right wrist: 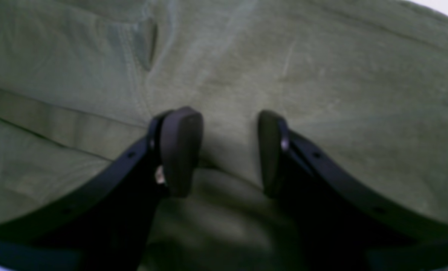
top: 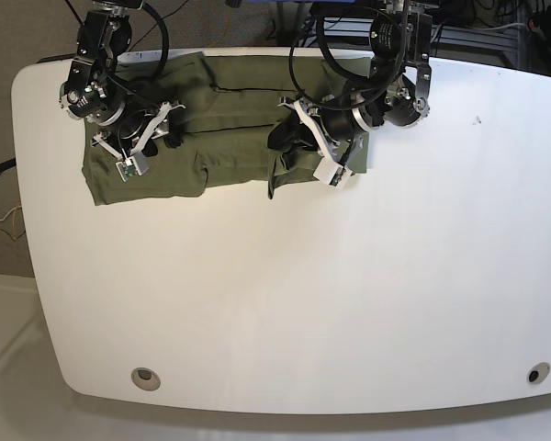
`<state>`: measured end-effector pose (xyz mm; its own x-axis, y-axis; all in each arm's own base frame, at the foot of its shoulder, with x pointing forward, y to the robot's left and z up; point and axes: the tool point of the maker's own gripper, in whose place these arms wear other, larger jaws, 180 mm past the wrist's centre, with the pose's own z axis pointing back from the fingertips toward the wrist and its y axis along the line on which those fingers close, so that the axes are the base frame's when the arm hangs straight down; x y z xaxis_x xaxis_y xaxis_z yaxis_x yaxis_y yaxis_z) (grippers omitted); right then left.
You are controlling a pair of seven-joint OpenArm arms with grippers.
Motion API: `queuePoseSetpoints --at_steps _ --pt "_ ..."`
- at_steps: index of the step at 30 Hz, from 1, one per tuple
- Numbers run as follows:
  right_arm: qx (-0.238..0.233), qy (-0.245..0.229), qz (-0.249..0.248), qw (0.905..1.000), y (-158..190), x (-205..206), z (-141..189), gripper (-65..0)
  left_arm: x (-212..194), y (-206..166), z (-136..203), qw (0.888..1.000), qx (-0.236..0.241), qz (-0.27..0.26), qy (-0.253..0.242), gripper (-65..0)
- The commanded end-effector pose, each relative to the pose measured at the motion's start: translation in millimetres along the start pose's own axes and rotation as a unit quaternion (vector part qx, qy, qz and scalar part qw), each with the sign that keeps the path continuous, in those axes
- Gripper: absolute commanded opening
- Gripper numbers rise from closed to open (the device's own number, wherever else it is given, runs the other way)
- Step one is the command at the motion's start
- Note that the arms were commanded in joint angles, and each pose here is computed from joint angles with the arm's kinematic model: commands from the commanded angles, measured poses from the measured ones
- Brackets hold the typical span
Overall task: Fold the T-shirt properly
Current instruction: 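Drag the gripped strip end with the left gripper toward the right gripper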
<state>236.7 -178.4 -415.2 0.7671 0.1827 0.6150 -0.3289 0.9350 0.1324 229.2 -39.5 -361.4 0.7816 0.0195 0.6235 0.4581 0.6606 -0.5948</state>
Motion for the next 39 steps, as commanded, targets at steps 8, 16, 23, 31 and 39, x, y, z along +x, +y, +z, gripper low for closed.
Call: queuePoseSetpoints --at_steps 8,16,23,31,39 --pt "-0.001 -0.006 0.009 0.9999 -1.5 6.6 2.8 -37.3 19.1 -19.0 -0.8 0.999 -0.021 -0.017 -0.031 -51.4" --pt "0.000 0.002 0.007 1.0000 -0.8 2.0 2.2 -37.3 19.6 -29.2 -6.1 0.999 -0.037 -0.014 -0.023 -34.1" --pt "-0.001 0.002 0.008 1.0000 -1.6 1.5 2.6 -37.4 29.8 -30.5 -5.2 0.998 -0.044 -0.009 -0.038 -52.3" --pt "0.002 0.002 0.009 1.0000 0.4 2.3 1.4 -37.3 27.7 -30.6 -5.2 0.998 -0.043 -0.012 -0.034 -65.0" --pt "0.001 0.003 0.009 1.0000 -0.2 2.1 1.6 -37.3 28.6 -28.3 -1.7 0.999 -0.037 -0.018 -0.035 -53.2"
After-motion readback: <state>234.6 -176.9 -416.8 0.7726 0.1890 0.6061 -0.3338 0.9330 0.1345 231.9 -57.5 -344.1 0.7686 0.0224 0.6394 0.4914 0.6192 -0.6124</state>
